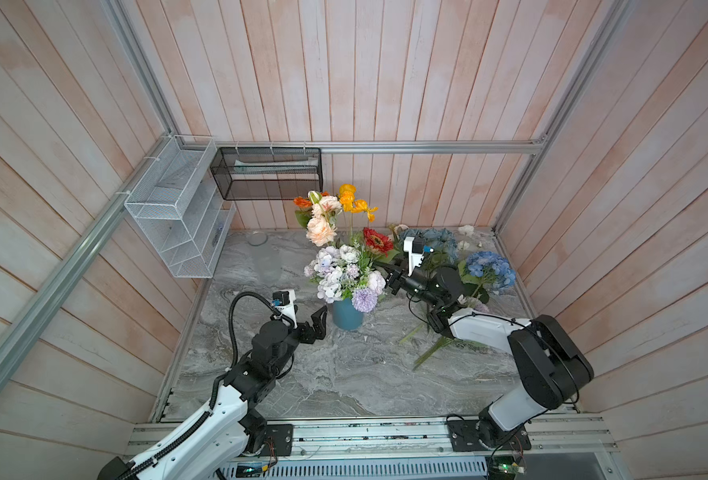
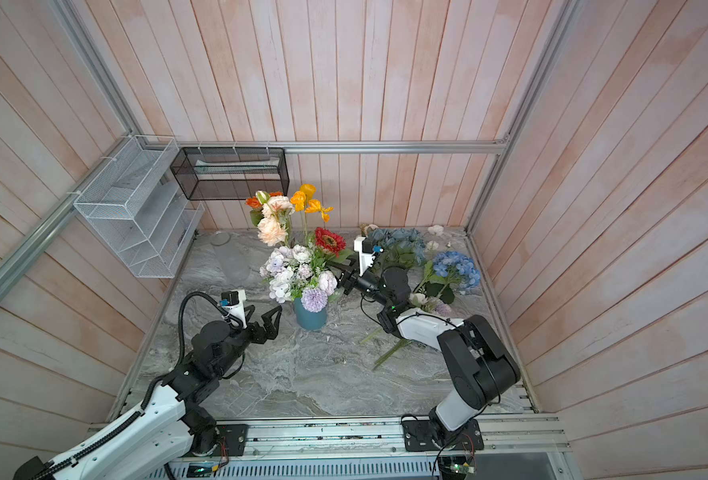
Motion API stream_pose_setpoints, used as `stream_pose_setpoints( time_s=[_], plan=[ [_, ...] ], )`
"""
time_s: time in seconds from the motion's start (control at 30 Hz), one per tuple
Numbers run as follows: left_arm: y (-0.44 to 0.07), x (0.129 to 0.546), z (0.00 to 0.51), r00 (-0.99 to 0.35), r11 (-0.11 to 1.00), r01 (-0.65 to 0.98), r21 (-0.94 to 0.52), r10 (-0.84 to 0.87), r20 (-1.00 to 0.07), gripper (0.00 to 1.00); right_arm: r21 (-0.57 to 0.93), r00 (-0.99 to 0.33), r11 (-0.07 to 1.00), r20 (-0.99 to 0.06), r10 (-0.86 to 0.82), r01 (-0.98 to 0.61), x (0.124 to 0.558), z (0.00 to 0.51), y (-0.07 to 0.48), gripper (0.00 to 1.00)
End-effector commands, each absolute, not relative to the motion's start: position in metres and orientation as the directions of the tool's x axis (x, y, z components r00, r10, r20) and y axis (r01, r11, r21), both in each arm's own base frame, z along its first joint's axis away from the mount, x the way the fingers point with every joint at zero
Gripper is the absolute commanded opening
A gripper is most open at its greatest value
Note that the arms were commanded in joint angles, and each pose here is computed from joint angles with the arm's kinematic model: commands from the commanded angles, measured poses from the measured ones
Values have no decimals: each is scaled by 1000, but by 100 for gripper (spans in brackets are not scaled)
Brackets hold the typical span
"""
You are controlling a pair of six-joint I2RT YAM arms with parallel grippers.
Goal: Arrange the flowers into the vase
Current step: 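Lower the red gerbera stem into the teal vase among the flowers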
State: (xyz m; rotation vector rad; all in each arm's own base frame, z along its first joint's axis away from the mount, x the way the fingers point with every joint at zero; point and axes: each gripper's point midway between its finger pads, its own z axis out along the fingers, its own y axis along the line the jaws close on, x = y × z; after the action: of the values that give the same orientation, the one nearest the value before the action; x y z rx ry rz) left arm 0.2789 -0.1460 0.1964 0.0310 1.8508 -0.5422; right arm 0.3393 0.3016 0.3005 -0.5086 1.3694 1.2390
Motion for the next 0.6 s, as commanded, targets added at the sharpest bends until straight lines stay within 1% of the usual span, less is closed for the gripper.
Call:
stream_pose_setpoints(
  time_s=[0.0, 0.23, 0.57],
  plan=[
    [-147, 284, 216, -298, 894, 295, -338, -250, -921, 100, 336, -224, 347, -919, 325, -876, 328, 309, 296, 47],
    [-149, 287, 220, -291, 894, 301, -332, -246, -925, 100, 281, -155, 397, -935, 320, -874, 328, 324, 285, 47],
    [-149, 288, 225, -281, 893, 299, -336, -254, -925, 100, 323, -201, 307, -908, 369, -895, 353, 327, 306, 44]
  ],
)
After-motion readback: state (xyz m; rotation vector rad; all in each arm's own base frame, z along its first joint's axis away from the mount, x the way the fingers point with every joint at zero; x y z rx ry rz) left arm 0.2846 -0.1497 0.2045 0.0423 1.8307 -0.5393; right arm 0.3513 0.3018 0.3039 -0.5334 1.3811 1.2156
